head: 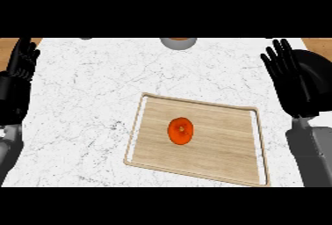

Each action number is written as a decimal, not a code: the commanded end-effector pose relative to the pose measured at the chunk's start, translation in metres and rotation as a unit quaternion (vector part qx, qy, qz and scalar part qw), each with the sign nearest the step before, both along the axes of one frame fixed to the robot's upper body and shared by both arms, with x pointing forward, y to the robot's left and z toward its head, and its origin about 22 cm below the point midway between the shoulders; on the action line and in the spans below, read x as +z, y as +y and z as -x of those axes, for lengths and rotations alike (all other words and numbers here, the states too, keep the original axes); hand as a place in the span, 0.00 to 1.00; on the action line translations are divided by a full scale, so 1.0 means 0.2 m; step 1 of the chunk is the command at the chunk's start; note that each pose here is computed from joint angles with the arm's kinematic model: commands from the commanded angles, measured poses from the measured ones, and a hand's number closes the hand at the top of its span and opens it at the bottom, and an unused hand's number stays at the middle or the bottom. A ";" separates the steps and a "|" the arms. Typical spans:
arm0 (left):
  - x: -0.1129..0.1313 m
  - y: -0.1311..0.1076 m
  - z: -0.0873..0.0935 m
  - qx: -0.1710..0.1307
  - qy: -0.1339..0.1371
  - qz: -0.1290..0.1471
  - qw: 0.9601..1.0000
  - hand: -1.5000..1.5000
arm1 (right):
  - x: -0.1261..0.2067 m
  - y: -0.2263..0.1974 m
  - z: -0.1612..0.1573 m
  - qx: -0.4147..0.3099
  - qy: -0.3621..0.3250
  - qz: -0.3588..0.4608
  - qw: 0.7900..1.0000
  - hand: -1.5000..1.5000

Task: Pick the squash from the tray and place it in the pot

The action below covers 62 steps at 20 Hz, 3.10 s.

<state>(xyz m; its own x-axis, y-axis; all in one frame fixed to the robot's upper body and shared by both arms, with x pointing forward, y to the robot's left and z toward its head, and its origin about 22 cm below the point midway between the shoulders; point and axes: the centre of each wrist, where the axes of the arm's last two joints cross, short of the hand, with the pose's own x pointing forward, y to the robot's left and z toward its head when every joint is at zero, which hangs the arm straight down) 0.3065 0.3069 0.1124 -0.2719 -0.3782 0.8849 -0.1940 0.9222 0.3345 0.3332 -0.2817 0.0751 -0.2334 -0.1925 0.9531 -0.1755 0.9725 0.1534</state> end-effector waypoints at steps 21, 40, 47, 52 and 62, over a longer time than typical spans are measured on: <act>-0.13 -0.30 0.01 -0.073 0.045 0.161 0.983 0.50 | 0.42 0.13 -0.31 0.401 -0.294 0.375 0.782 0.00; -0.16 -0.27 0.06 -0.046 0.057 0.174 0.982 0.50 | 0.24 0.64 -0.30 0.462 -0.246 0.560 0.643 0.00; -0.13 -0.17 -0.01 -0.036 0.044 0.161 0.985 0.50 | 0.09 0.65 -0.27 0.480 -0.251 0.555 0.631 0.00; -0.14 -0.15 0.01 -0.043 0.051 0.166 0.984 0.50 | 0.03 0.68 -0.23 0.479 -0.274 0.533 0.641 0.00; -0.17 -0.22 0.00 -0.036 0.055 0.173 0.983 0.50 | -0.08 0.78 -0.09 0.439 -0.260 0.584 0.632 0.00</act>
<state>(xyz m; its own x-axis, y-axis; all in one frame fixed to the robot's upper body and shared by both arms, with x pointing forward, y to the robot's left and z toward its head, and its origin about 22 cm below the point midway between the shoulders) 0.3037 0.2657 0.0786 -0.1873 -0.0418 0.9814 -0.0995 0.9948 0.0234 0.3657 -0.1304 0.0685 -0.8657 0.2752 0.4180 -0.4617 -0.1168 -0.8793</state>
